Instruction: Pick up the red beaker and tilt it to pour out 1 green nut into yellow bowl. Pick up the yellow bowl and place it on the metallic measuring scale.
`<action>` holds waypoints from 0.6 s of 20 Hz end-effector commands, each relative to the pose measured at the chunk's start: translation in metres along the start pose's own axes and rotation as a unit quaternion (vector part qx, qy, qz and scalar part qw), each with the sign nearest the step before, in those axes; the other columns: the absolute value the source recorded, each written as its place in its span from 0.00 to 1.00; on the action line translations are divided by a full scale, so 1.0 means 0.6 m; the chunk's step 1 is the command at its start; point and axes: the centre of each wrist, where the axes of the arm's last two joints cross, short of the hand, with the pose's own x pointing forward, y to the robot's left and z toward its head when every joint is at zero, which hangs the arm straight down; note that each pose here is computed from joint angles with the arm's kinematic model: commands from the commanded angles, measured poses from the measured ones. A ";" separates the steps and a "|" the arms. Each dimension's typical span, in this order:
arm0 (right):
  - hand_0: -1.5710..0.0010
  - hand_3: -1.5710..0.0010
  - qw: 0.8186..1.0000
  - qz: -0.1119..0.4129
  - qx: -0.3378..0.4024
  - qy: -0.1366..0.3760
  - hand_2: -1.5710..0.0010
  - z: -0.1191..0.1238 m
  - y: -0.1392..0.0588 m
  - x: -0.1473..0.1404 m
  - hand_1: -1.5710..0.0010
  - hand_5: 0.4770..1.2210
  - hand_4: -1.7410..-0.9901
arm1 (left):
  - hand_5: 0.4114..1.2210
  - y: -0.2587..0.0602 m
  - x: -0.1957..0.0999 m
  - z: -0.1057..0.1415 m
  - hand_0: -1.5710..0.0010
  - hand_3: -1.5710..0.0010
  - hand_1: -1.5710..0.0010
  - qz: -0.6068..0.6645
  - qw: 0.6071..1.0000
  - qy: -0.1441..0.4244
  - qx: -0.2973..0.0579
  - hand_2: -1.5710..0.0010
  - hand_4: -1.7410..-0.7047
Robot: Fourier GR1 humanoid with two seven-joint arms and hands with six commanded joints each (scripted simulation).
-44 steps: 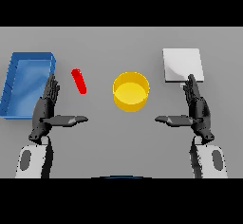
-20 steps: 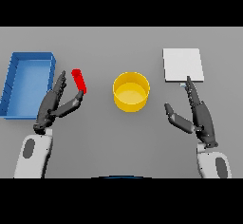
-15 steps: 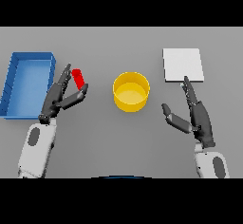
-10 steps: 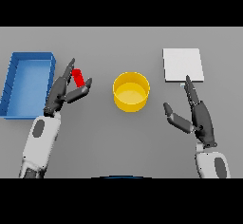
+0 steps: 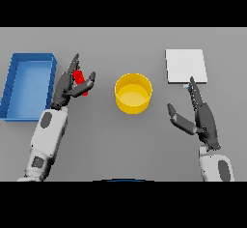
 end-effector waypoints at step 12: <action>1.00 1.00 1.000 -0.007 0.001 -0.008 1.00 0.004 -0.001 -0.001 1.00 0.23 0.65 | 0.91 -0.038 -0.005 -0.018 0.17 0.21 0.16 -0.025 0.999 -0.024 0.024 0.15 0.14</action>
